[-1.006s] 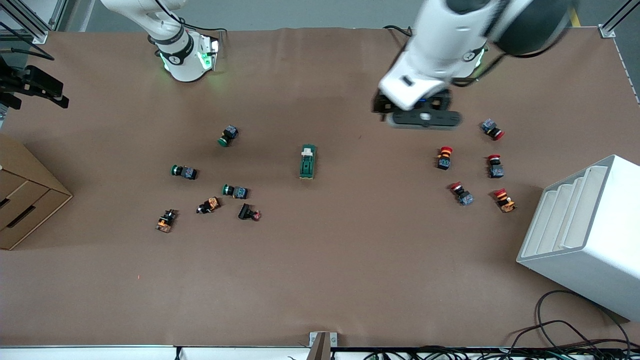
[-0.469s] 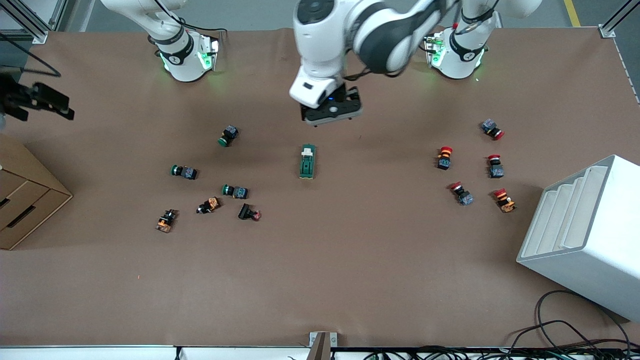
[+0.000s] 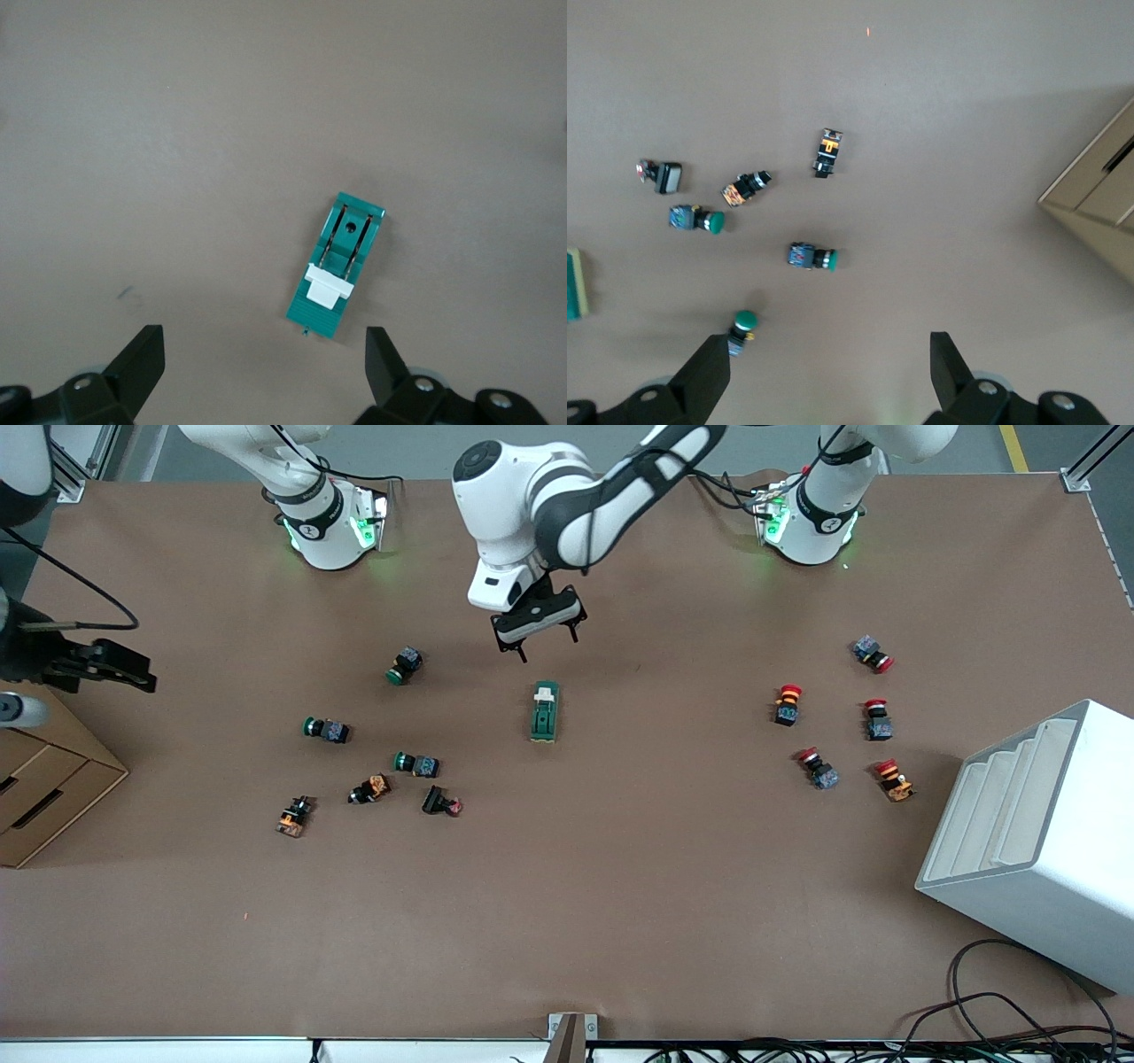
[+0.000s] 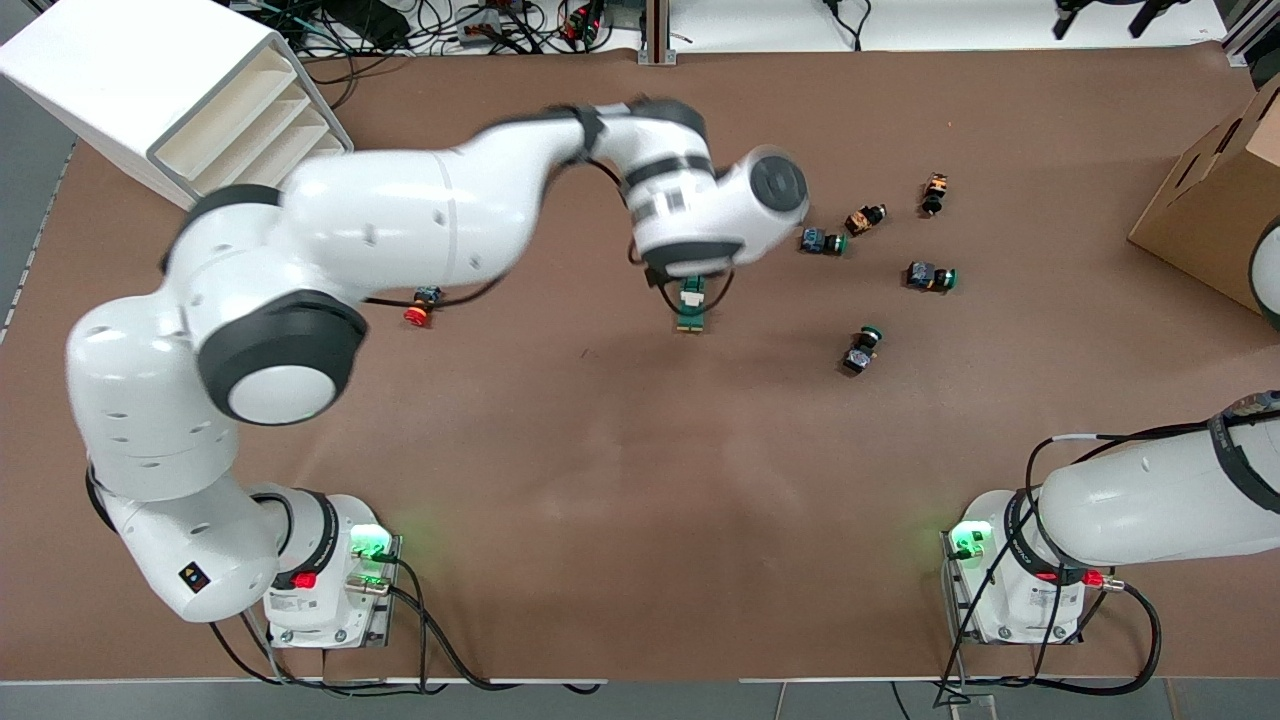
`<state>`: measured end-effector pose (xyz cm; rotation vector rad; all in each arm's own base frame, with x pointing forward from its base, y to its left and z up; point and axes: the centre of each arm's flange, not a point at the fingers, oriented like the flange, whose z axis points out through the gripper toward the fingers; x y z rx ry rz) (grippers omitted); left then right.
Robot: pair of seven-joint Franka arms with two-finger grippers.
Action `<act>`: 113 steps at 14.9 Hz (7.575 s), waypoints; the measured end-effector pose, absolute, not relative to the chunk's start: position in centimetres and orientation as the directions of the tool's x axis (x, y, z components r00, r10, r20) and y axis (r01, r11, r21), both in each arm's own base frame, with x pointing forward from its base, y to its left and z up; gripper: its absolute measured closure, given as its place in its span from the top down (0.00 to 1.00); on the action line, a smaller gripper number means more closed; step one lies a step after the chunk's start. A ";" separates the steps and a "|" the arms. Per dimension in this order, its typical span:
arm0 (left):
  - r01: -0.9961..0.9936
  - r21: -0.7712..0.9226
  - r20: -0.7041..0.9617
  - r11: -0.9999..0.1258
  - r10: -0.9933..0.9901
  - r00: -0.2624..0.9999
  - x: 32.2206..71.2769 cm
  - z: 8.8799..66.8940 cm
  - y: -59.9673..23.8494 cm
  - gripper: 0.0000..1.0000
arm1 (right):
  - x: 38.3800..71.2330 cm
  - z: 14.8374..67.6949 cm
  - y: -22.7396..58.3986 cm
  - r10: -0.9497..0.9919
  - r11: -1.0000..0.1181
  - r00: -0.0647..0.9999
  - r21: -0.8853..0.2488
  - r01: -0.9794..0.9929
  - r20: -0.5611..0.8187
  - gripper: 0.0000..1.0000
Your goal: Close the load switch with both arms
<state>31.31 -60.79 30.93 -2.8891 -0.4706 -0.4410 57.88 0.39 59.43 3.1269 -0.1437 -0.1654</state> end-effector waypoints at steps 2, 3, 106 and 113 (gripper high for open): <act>0.345 -0.134 0.385 -0.929 0.272 0.882 29.1 27.6 -61.9 1.00 | 58.4 58.3 3.9 -0.219 -0.976 0.970 0.013 -0.219 -0.108 1.00; 0.346 -0.134 0.421 -0.929 0.262 0.868 28.1 26.1 -62.4 1.00 | 58.5 57.6 6.0 -0.270 -0.963 0.956 0.017 -0.270 -0.111 1.00; 0.127 -0.230 0.504 -0.965 -0.006 0.864 39.8 36.3 -59.2 0.99 | 65.8 45.0 6.1 -0.080 -0.997 0.981 0.013 -0.079 -0.177 1.00; 0.116 -0.097 0.308 -0.989 0.081 0.948 49.4 53.9 -44.7 1.00 | 62.8 52.6 -0.8 -0.072 -0.997 0.986 0.026 -0.069 -0.153 1.00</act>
